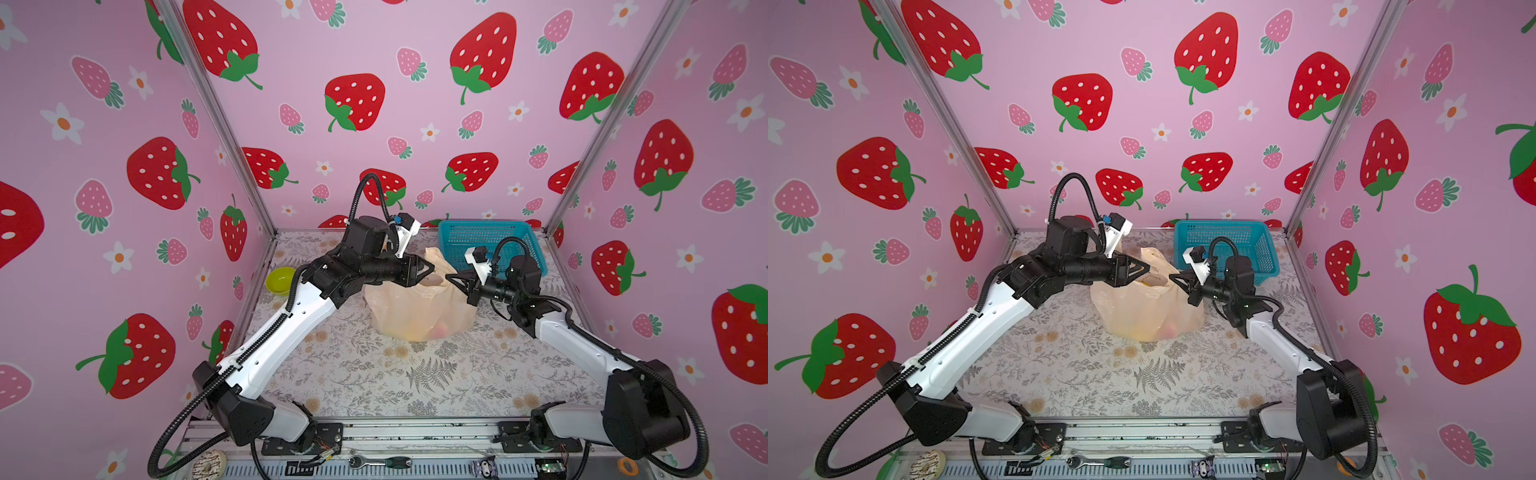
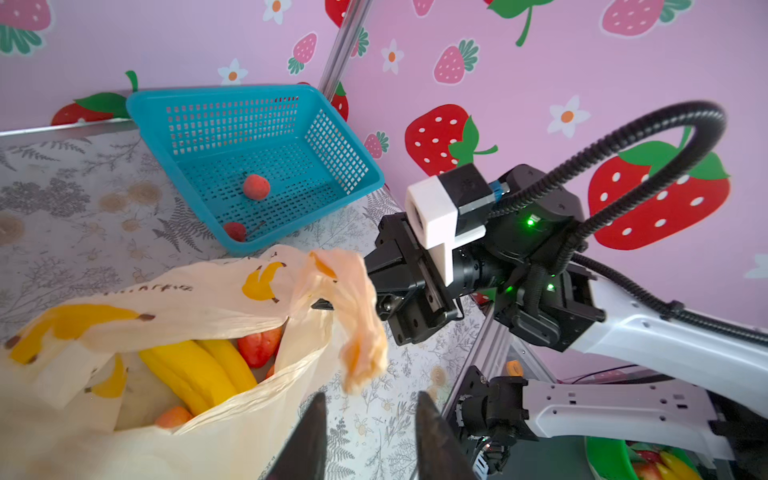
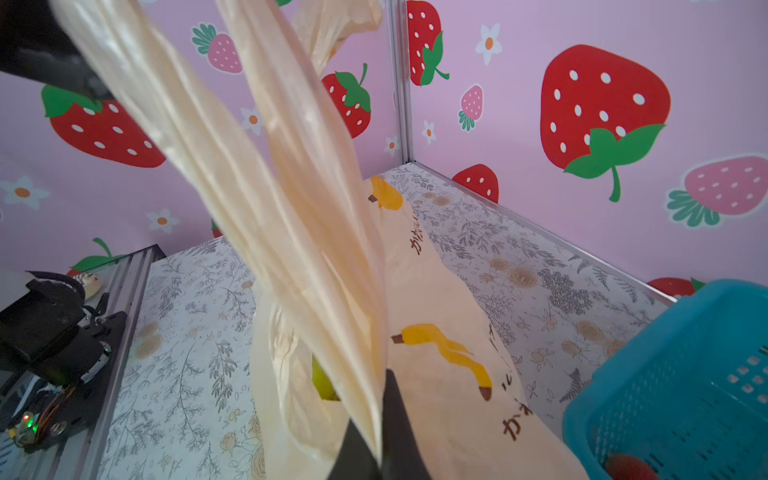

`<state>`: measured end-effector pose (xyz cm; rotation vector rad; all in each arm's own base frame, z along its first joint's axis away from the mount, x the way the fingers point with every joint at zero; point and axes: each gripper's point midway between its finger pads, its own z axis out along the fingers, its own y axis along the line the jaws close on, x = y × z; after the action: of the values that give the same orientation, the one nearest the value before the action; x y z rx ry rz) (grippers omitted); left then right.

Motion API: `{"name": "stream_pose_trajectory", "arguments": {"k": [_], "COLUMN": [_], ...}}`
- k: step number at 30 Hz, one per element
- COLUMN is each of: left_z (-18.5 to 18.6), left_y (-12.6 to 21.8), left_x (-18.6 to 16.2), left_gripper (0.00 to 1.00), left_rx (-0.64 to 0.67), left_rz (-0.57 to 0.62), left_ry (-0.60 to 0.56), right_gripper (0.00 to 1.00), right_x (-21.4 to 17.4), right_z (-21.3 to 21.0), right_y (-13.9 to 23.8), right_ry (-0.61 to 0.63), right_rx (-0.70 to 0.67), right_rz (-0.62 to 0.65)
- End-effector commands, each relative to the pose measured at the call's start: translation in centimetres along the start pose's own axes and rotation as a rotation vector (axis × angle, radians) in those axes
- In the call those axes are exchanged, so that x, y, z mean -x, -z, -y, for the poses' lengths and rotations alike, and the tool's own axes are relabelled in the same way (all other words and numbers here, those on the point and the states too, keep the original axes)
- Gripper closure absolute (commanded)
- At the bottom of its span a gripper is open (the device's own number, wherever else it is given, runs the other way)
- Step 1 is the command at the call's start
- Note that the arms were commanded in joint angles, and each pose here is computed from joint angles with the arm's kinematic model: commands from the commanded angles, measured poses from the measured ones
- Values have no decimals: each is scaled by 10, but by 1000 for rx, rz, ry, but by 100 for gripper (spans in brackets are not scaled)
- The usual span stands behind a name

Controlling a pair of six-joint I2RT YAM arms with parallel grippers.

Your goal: Place the fake fruits into the plastic bag and tie a complex knot

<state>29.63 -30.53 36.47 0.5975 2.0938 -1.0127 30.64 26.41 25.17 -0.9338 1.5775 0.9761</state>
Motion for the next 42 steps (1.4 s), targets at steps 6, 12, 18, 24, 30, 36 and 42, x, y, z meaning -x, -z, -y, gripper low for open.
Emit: {"name": "stream_pose_trajectory", "arguments": {"k": [6,12,18,24,30,36,42], "left_z": [-21,-71,-93,-101,-113,-104,-95], "left_y": [58,89,67,40,29,20,14], "left_x": [9,-11,-22,-18,-4,-7,-7], "left_gripper": [37,22,15,2,10,35,75], "left_rx": [205,287,221,175,217,163,129], "left_rz": [132,199,190,184,213,205,186], "left_ry": [-194,-202,-270,-350,-414,-483,-547], "right_gripper": [100,100,100,100,100,100,100], "right_x": [8,3,6,5,6,7,5], "right_z": [5,3,1,1,0,4,14], "right_y": [1,0,2,2,3,3,5], "right_ry": [-139,-157,-149,-151,-152,-185,-258], "right_rx": [-28,-12,-10,-6,-4,-28,-87], "right_rz": [42,37,41,41,44,50,72]}}
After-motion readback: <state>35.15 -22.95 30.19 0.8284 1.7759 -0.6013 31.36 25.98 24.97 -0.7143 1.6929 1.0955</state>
